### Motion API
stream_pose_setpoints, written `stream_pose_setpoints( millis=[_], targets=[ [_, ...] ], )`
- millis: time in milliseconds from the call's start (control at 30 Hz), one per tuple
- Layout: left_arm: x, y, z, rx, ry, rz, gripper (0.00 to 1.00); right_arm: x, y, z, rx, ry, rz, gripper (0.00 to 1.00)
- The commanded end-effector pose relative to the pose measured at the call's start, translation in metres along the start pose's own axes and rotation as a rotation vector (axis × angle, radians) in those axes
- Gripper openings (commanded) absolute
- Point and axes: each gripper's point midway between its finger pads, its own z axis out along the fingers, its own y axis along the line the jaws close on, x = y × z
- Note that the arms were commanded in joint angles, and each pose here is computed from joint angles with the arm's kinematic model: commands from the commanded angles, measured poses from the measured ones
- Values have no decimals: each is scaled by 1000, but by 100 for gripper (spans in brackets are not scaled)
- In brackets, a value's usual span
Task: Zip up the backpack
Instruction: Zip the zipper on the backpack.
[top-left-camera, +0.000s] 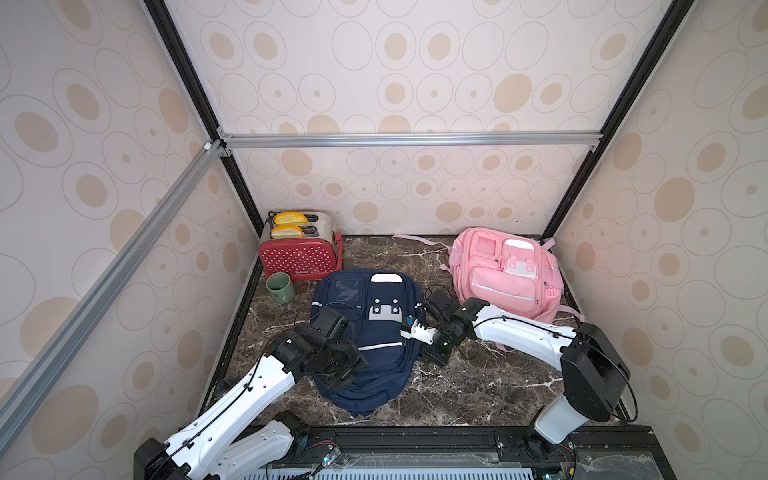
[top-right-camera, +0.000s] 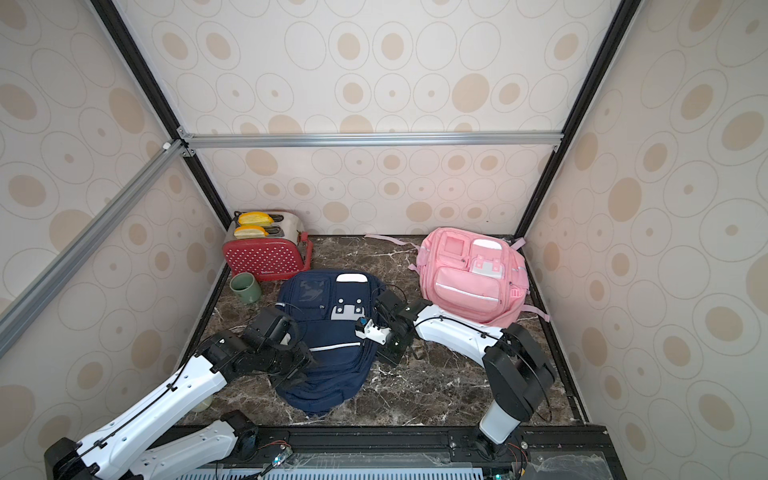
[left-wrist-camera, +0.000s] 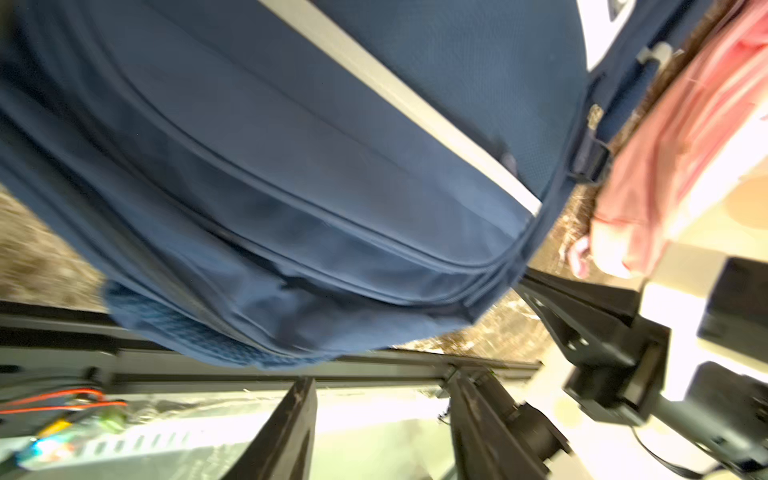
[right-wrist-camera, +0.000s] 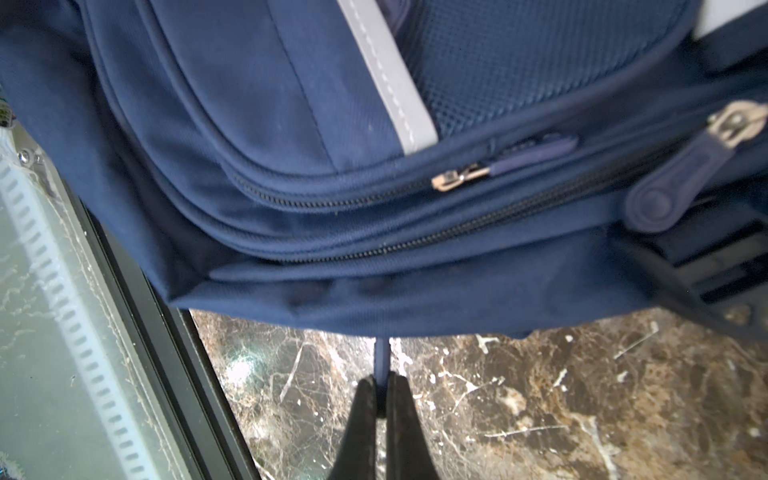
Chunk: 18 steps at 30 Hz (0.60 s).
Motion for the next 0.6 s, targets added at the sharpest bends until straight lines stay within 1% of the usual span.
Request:
stream_pose_setpoints(
  millis=[0, 67, 100, 133, 167, 367, 467, 567],
  targets=[
    [10, -12, 6, 78, 65, -109, 56, -15, 2, -1, 4, -43, -17, 0],
    [13, -19, 15, 137, 109, -174, 57, -12, 2, 0, 7, -36, -16, 0],
    [13, -24, 17, 171, 117, -201, 57, -9, 3, 1, 8, -33, -16, 0],
    [14, -23, 19, 174, 121, -224, 58, -7, 2, 1, 12, -32, -16, 0],
    [13, -29, 20, 200, 122, -230, 59, -5, 3, 1, 14, -32, -16, 0],
    [25, -36, 31, 148, 164, -198, 65, 1, 5, 0, 9, -34, -8, 0],
    [36, -41, 39, 126, 203, -179, 66, 2, 6, 0, 9, -28, -11, 0],
    [43, -37, 37, 113, 231, -187, 66, 3, 6, 0, 11, -25, -16, 0]
  ],
)
